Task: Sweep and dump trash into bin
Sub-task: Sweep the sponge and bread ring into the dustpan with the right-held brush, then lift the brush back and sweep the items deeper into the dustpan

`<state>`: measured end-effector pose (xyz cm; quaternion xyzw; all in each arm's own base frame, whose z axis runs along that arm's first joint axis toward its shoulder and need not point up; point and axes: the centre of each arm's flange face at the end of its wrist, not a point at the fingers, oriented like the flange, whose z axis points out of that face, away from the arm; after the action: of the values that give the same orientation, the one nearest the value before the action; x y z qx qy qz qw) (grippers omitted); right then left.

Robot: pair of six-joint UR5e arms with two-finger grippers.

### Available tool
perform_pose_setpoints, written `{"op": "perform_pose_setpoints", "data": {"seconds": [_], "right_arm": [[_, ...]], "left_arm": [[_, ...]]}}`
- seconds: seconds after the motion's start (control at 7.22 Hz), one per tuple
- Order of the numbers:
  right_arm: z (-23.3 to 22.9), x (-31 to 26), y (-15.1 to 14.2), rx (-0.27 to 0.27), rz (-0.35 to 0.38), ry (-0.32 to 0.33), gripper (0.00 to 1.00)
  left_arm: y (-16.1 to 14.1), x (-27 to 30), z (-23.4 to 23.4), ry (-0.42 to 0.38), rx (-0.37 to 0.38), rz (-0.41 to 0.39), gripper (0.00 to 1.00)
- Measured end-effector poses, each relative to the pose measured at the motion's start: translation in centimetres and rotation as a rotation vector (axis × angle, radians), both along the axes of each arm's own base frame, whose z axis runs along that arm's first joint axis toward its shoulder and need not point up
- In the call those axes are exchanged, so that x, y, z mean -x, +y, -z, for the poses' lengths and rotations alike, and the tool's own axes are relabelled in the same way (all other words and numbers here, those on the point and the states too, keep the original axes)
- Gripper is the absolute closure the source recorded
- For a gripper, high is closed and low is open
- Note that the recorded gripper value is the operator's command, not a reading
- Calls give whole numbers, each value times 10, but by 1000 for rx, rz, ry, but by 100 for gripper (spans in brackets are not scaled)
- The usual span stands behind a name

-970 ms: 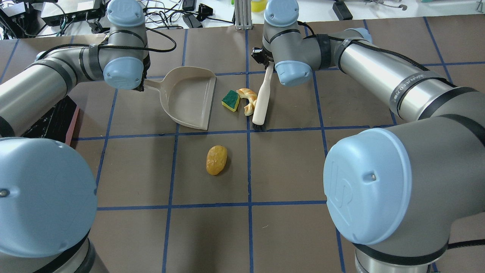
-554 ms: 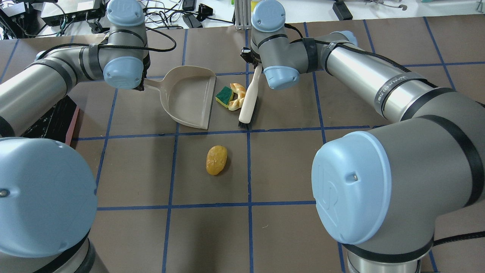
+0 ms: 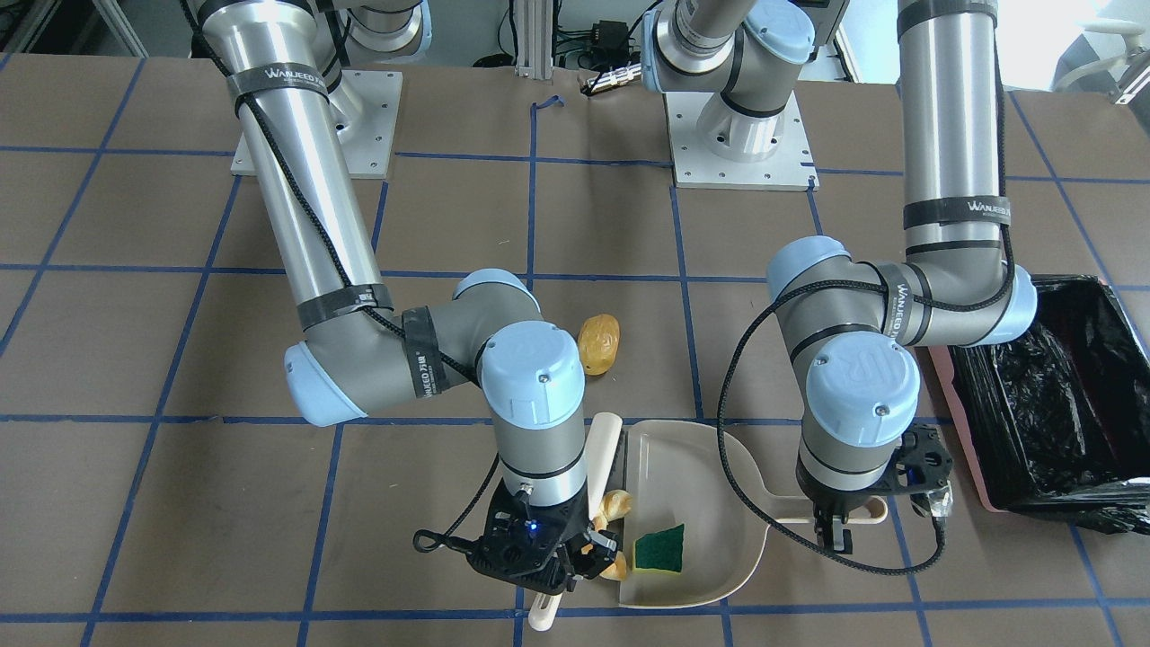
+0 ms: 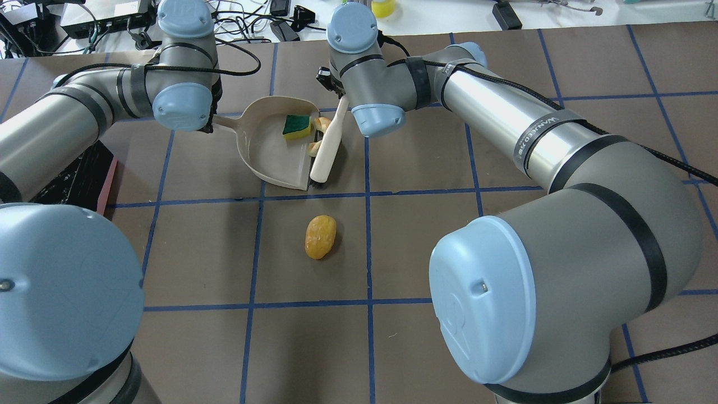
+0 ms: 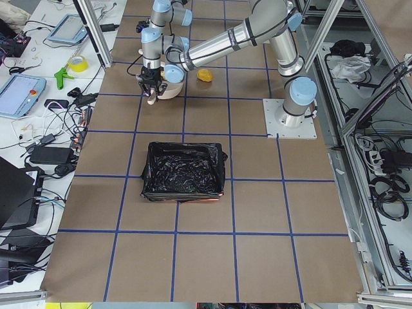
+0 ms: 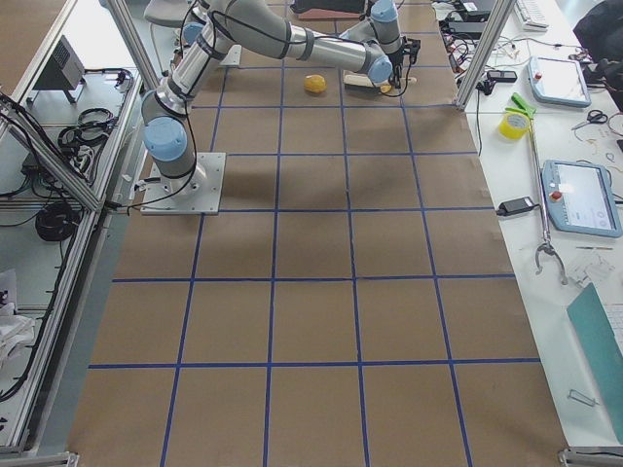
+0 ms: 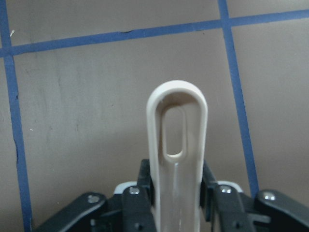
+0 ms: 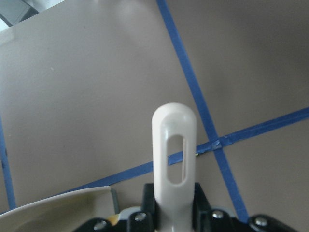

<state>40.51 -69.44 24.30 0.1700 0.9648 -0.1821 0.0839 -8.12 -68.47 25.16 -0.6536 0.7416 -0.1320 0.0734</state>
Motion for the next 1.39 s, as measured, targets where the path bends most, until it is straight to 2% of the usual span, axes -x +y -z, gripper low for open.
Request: {"op": "perform_pose_setpoints", "data": {"seconds": [0.42,0.69,0.97,1.39], "right_arm": [[-3,-42,21,1,9,-32,100],[-11,-43,23,-7,-7,-24,100],[-41,-6,15,-66,-17,16,100],[-73,77,14,-189,-38,99,100]], "left_arm": [[0,0,0,0,0,4,100],[0,0,0,-1,0,6,100],[0,0,-1,-1,1,6,100],[1,0,-4,-1,4,9,100]]}}
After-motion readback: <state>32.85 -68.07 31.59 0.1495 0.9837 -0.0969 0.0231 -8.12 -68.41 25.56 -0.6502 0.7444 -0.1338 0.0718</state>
